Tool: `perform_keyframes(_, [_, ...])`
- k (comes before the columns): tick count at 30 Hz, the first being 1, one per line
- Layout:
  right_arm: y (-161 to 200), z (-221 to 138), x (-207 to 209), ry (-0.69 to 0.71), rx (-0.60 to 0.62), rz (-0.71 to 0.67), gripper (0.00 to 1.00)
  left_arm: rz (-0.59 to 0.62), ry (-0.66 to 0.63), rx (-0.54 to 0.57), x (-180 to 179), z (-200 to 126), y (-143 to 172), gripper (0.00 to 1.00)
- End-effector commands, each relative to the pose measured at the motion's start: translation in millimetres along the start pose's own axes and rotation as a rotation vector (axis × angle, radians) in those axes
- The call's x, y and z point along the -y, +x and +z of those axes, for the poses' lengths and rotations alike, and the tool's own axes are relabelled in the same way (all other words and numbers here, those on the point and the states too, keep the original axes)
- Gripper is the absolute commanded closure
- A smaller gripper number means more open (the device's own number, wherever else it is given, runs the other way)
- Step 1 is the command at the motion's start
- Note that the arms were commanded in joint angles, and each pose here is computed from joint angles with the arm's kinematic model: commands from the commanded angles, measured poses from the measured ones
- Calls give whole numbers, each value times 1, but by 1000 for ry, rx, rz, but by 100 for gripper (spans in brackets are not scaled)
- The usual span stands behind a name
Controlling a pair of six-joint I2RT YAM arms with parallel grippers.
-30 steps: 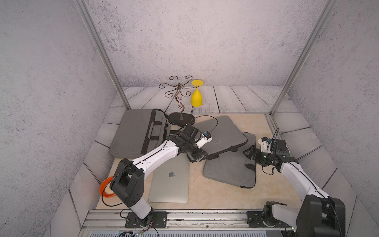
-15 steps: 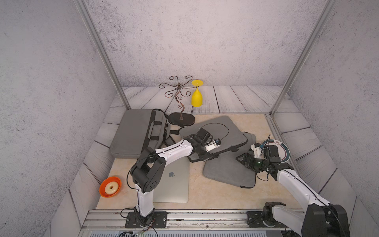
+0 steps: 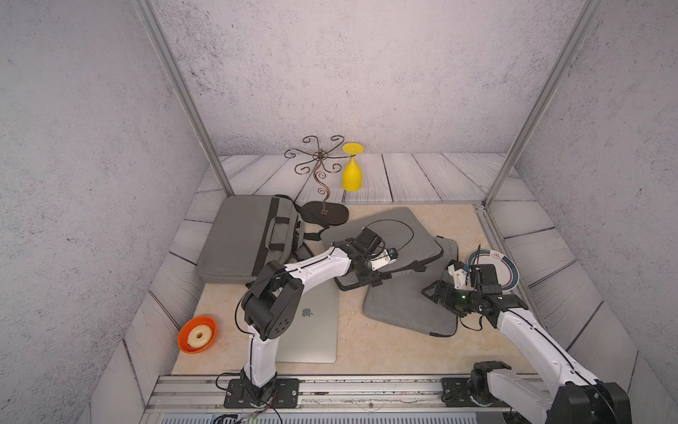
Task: Open the zippered laptop bag and take out the laptop
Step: Unzip the zipper on the zippered laptop bag, then open the bag flap on the zippered laptop bag.
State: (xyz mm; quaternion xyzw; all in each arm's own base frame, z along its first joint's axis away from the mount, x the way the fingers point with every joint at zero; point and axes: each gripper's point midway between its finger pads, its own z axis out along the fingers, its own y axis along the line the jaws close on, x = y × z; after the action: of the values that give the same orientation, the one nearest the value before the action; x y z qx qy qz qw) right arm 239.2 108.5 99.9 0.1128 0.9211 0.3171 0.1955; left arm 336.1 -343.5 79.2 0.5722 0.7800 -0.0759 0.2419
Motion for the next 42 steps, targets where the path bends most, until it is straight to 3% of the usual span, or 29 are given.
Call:
perform_keyframes(1, [15,-2,6,31,-29,27,14,-33,1,-7,-4,4,-3,89])
perform_keyframes(4, [21,-5,4,51,-42,46,14,-101,10,13,-6,-4,-15,100])
perform_keyframes(15, [42,-4,12,160,-64,9,13,-270,-65,178,-43,-70,-66,100])
perform_keyframes(23, [66,-30,51,425,-114,103,11,-367,-67,260,-59,-110,-86,100])
perform_keyframes(29, [61,-44,83,612,-21,205,11,-459,-78,310,-70,-127,-92,100])
perform_keyframes(35, [40,-12,86,578,27,160,16,-476,-57,321,-69,-133,-94,100])
perform_keyframes(42, [30,13,97,583,22,149,35,-500,-47,342,-71,-149,-93,100])
